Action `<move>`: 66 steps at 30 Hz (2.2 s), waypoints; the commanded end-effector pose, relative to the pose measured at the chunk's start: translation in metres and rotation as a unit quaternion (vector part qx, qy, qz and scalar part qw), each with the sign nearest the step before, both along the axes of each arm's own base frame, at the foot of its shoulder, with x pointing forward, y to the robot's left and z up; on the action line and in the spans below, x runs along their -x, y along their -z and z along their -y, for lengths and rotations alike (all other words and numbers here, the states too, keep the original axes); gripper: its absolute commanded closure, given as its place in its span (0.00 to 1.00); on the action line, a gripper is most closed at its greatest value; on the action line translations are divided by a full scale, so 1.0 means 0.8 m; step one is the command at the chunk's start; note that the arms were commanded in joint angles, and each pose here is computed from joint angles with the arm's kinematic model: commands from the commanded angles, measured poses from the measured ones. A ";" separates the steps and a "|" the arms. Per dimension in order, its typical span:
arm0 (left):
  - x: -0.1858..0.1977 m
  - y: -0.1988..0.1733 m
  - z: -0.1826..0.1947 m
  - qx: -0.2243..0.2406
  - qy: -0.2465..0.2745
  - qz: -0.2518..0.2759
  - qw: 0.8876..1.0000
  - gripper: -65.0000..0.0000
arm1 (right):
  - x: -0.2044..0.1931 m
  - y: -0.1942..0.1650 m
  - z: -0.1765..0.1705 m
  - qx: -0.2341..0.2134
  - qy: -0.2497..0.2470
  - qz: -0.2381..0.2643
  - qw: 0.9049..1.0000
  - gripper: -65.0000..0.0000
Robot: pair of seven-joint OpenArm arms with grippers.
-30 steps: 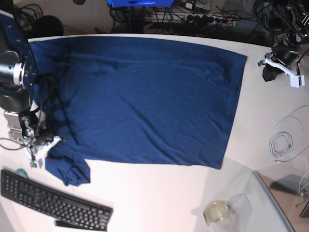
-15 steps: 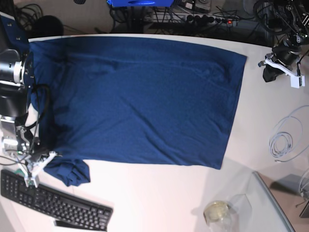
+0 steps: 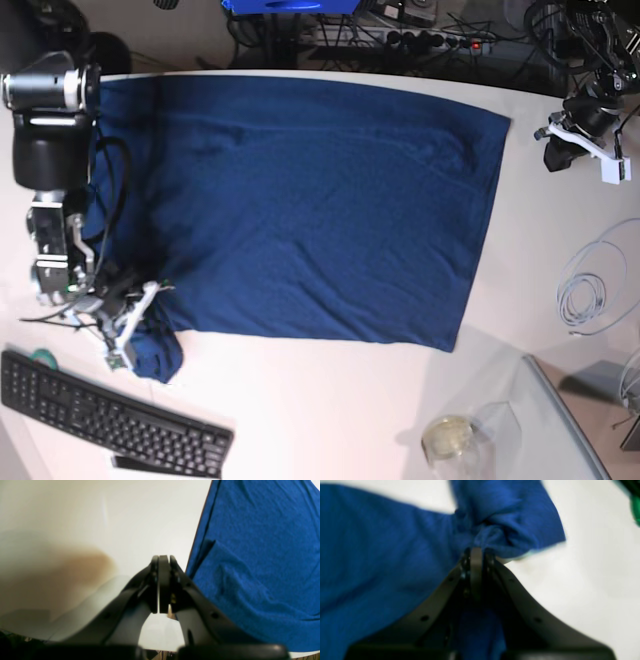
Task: Layout the t-shirt on the table in an organized manner, then fold the t-shirt properly
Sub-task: 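Grasp the bunched shirt sleeve near the hem with the right gripper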
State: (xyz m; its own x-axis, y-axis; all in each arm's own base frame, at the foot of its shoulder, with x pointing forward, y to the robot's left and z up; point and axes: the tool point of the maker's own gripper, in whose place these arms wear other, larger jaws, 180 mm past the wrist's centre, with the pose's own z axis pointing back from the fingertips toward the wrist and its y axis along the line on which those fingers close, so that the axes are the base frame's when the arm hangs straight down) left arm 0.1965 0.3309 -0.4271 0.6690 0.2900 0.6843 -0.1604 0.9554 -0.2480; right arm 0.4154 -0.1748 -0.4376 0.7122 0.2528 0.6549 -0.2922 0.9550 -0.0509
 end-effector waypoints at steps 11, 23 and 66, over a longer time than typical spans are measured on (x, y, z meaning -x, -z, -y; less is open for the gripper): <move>-0.009 -0.015 -0.007 -0.009 0.003 0.020 1.000 1.00 | 0.051 0.015 -0.053 0.032 -0.064 -0.050 0.996 0.88; -0.005 -0.012 -0.007 -0.008 0.003 0.015 1.000 1.00 | -0.012 -0.057 0.001 0.008 0.024 0.016 1.000 0.38; 0.004 -0.010 -0.011 -0.011 -0.001 0.009 1.000 1.00 | -0.048 -0.016 0.046 -0.076 0.226 0.030 0.971 0.48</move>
